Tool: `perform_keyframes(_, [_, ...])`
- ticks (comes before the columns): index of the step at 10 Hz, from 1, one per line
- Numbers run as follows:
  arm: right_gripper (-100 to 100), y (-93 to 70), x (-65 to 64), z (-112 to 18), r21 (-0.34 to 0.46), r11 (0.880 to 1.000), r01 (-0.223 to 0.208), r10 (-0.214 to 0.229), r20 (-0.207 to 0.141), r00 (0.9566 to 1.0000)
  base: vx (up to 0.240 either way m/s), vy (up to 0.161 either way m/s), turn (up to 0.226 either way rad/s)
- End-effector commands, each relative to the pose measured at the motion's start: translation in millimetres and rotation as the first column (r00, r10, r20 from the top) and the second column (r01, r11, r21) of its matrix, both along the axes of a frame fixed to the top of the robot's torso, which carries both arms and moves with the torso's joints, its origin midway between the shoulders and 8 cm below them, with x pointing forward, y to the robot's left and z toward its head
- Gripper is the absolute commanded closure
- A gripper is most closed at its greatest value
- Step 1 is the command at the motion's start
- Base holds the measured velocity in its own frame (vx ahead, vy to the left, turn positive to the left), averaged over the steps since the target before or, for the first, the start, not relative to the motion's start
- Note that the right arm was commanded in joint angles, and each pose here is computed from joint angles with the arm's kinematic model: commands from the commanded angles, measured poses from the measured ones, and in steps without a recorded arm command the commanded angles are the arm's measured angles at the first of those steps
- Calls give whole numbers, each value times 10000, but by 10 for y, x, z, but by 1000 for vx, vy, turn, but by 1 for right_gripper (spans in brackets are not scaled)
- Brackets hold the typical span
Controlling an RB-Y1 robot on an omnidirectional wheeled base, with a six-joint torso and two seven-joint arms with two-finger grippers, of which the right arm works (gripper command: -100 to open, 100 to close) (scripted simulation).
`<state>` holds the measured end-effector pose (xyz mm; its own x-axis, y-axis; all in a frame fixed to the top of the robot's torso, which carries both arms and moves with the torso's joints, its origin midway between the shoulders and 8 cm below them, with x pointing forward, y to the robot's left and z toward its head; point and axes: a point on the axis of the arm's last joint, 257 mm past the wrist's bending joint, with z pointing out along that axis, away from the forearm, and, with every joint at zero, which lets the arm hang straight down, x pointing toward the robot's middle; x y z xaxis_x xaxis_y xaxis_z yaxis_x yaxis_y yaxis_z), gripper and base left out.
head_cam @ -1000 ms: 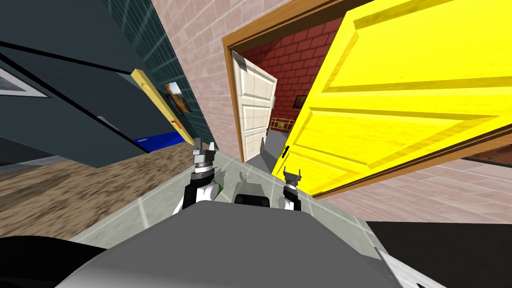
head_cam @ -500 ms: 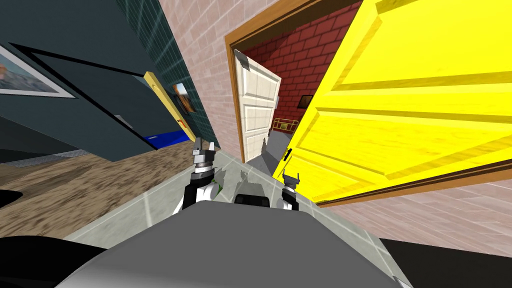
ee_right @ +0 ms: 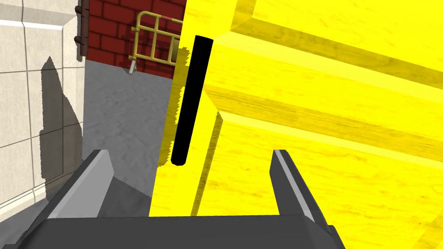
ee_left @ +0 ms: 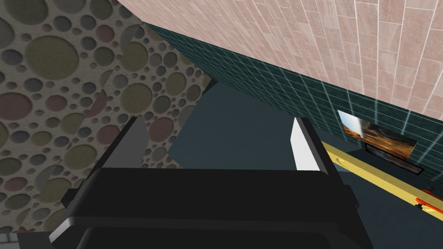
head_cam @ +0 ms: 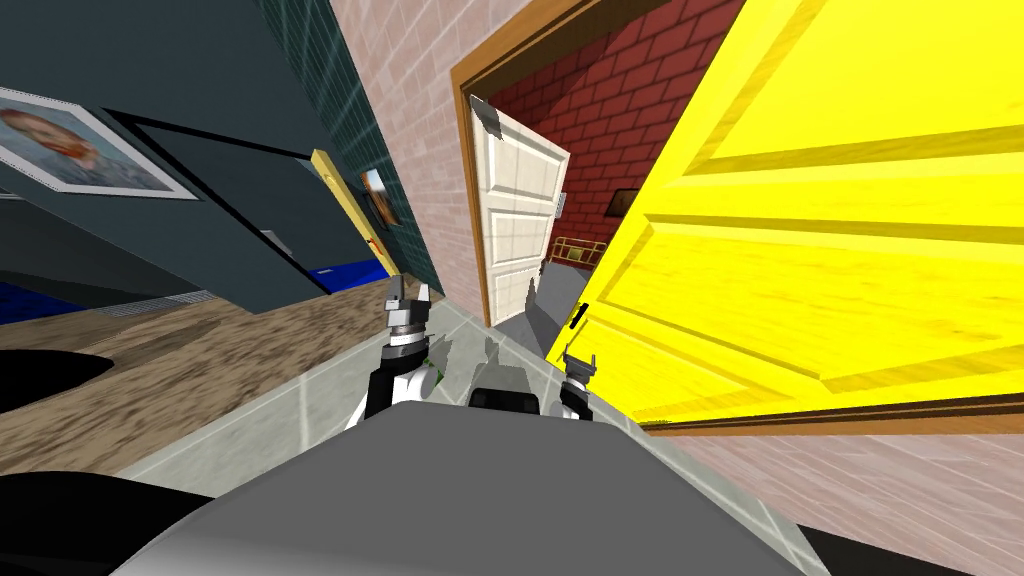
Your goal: Push the door open
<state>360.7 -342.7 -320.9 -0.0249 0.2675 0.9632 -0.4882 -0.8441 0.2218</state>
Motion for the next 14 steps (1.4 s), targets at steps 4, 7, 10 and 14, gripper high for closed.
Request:
perform_keyframes(4, [-100,13,-162,-359,1356,9901,363,-351,-107,9993,100,-105,116])
perform_keyframes(7, [-100,43,-260,-551,2083,9761,610,-586,-180,9981,99,-102,102])
perform_keyframes(10, [-100,68,-303,-630,2382,9685,722,-688,-226,9974,87,-87,64])
perform_keyframes(14, [-100,-145,-313,-625,2044,9764,700,-664,-248,9975,143,-81,18])
